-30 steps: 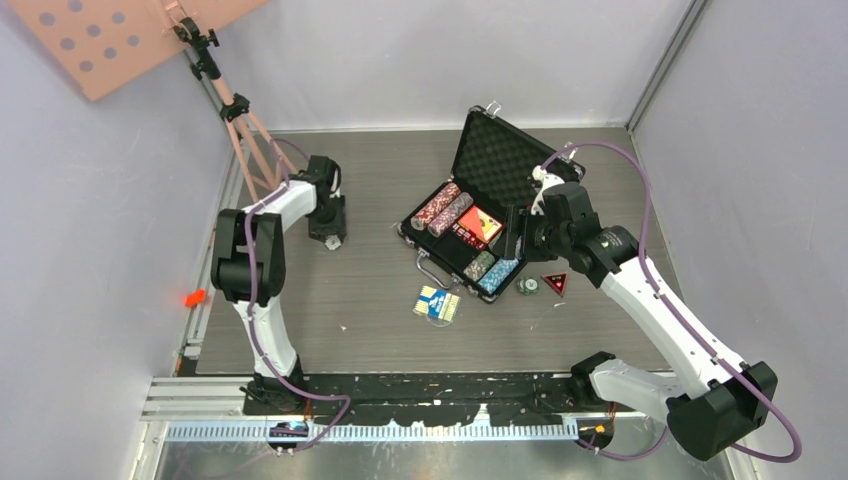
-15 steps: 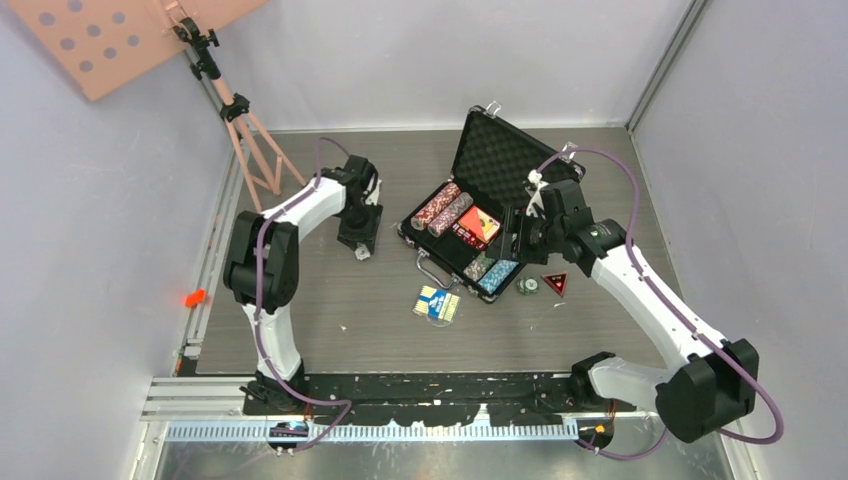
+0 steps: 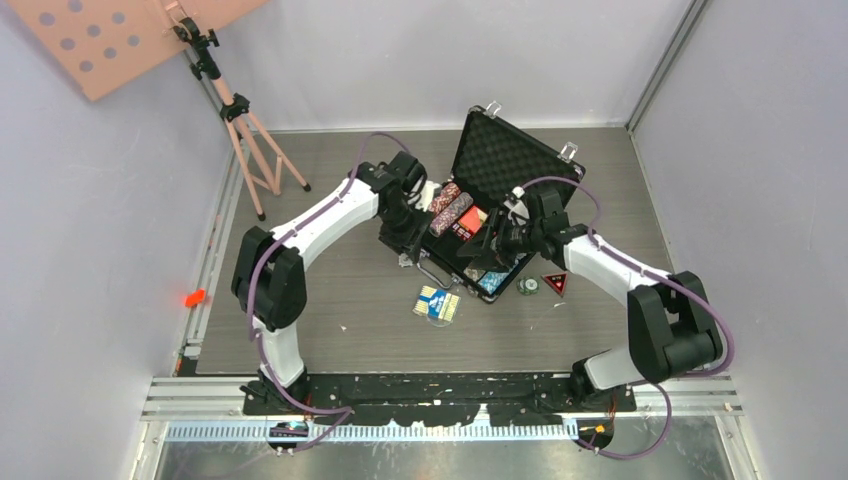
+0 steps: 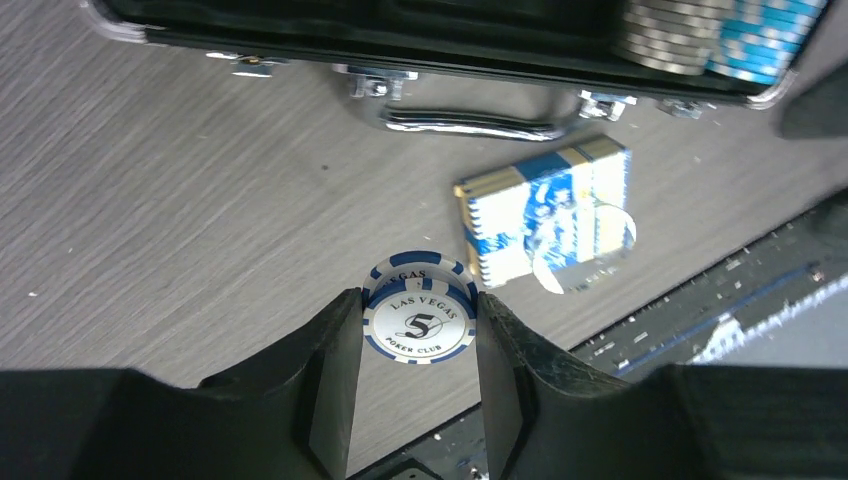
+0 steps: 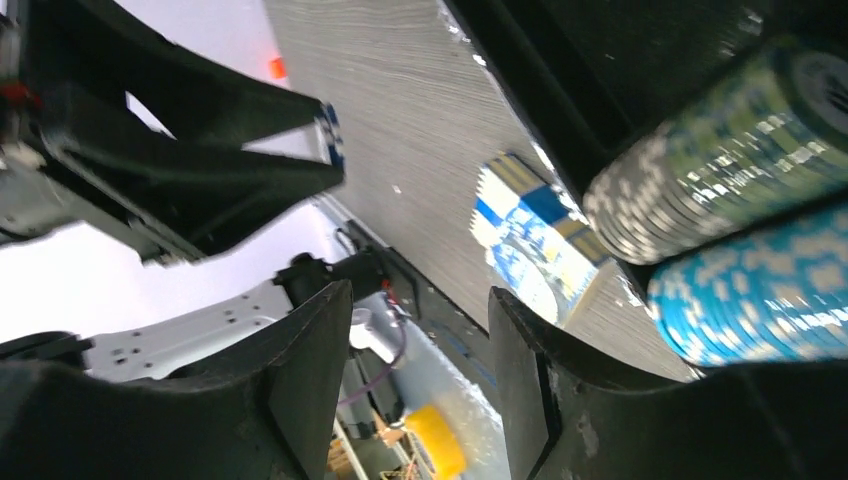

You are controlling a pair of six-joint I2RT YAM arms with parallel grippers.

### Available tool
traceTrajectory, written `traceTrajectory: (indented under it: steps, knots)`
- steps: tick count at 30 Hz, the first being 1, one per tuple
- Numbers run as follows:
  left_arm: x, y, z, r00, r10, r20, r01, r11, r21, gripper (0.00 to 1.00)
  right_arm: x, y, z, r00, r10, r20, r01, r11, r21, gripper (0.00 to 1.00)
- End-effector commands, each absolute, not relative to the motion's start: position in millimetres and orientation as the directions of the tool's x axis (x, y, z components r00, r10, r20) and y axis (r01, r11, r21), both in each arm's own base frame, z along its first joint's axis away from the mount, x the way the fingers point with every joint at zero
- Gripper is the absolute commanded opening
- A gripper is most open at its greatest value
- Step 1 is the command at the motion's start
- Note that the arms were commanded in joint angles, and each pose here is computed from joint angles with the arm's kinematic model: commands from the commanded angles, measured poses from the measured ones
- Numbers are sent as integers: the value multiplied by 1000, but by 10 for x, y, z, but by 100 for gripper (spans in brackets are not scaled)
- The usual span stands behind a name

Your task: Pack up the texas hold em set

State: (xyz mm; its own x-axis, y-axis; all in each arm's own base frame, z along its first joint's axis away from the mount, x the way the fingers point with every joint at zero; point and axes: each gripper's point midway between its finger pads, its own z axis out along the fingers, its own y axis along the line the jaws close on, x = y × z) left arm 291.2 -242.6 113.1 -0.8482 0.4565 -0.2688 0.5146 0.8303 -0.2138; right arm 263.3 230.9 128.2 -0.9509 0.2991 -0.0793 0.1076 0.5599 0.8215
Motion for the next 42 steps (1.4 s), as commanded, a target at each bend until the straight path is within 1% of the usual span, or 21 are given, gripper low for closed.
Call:
traceTrajectory:
  steps: [1, 2, 3, 4, 8, 11, 15, 18, 27, 42]
  knots:
    - [2733, -2583, 1545, -792, 515, -328, 601, 752, -271, 14, 2754, 2554, 1663, -954, 300, 2, 111, 348, 931, 56]
    - [2701, -2621, 1575, -777, 532, -335, 621, 732, -279, 14, 2780, 2588, 1712, -957, 289, -5, 91, 315, 945, 55]
    - [2680, -2640, 1602, -766, 545, -340, 636, 719, -280, 14, 2773, 2599, 1713, -956, 293, 28, 119, 297, 948, 54]
    - [2657, -2655, 1624, -757, 557, -341, 648, 707, -284, 14, 2782, 2615, 1719, -958, 285, 28, 113, 284, 952, 54]
    - [2540, -2722, 1739, -727, 586, -357, 685, 652, -325, 14, 2787, 2633, 1678, -963, 267, 46, 124, 285, 950, 54]
    - [2452, -2811, 1824, -700, 600, -388, 714, 603, -355, 13, 2774, 2646, 1635, -966, 253, 48, 125, 295, 947, 53]
    - [2384, -2889, 1879, -656, 629, -418, 755, 550, -357, 14, 2700, 2717, 1621, -976, 212, 41, 107, 311, 944, 52]
    - [2374, -2916, 1886, -647, 638, -418, 762, 536, -362, 13, 2602, 2819, 1611, -986, 160, 40, 91, 326, 941, 51]
    - [2330, -2934, 1919, -612, 673, -416, 790, 501, -352, 13, 2472, 2939, 1705, -995, 95, 30, 58, 307, 950, 50]
    - [2270, -3005, 1938, -594, 689, -415, 802, 470, -369, 12, 2440, 3044, 1919, -997, 76, 20, 38, 238, 971, 48]
